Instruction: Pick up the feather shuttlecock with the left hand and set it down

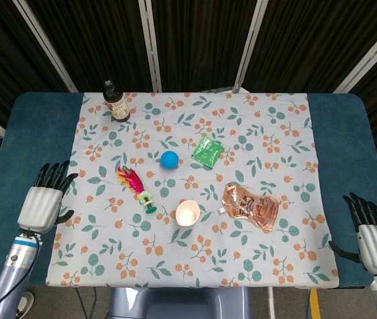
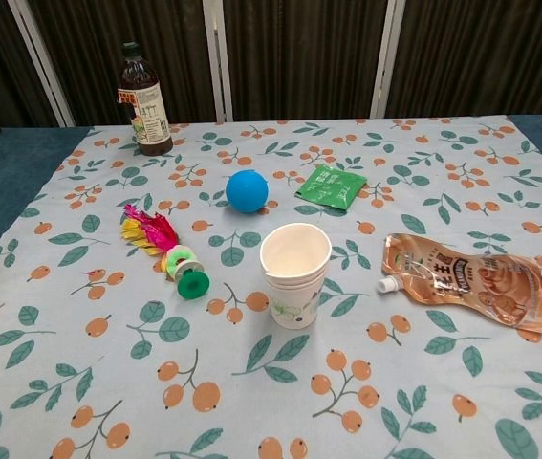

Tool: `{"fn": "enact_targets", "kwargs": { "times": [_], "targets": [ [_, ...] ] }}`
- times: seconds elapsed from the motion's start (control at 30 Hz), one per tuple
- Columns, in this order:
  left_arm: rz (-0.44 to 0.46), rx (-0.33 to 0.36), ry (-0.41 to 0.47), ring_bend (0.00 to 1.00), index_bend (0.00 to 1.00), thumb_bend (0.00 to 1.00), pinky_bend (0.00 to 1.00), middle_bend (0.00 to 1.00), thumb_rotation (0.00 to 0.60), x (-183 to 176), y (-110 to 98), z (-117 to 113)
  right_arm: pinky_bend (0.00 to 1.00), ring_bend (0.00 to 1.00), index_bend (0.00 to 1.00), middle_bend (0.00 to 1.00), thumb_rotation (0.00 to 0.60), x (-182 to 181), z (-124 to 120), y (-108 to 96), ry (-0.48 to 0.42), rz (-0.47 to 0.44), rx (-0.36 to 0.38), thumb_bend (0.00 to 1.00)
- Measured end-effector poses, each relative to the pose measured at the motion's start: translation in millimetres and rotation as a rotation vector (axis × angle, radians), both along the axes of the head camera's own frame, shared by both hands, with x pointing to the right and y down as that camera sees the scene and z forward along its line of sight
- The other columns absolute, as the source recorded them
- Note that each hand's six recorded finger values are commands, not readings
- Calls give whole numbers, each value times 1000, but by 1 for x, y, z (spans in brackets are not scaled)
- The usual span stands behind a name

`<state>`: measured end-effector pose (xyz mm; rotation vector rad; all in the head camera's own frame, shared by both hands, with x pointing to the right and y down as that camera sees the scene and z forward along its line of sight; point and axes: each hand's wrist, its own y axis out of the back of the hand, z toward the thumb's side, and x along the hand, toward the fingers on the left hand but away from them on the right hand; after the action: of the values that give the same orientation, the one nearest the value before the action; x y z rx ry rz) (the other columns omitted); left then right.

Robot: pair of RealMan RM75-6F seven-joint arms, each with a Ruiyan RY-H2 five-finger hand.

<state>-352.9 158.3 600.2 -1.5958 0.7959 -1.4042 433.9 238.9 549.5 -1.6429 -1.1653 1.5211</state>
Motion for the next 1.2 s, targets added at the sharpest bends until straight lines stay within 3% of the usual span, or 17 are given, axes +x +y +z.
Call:
{"fn": "enact_targets", "kwargs": {
  "times": [0.2,0.47,0.8,1.2],
  "targets": [
    [-1,-43,-7,0,370,327,0,0,600,14,-27,30,0,0,0,0,600,0,1,0,-4,-2,-5,97],
    [80,-56,-58,0,457,347,0,0,600,54,-55,75,0,0,0,0,600,1,0,0,-8,3,-4,97],
    [118,-46,-102,0,474,311,0,0,600,83,-65,110,0,0,0,0,600,2,0,0,-15,9,-5,97],
    [215,-46,-149,0,485,284,0,0,600,107,-70,134,0,0,0,0,600,3,0,0,-17,17,-11,97]
  ]
}}
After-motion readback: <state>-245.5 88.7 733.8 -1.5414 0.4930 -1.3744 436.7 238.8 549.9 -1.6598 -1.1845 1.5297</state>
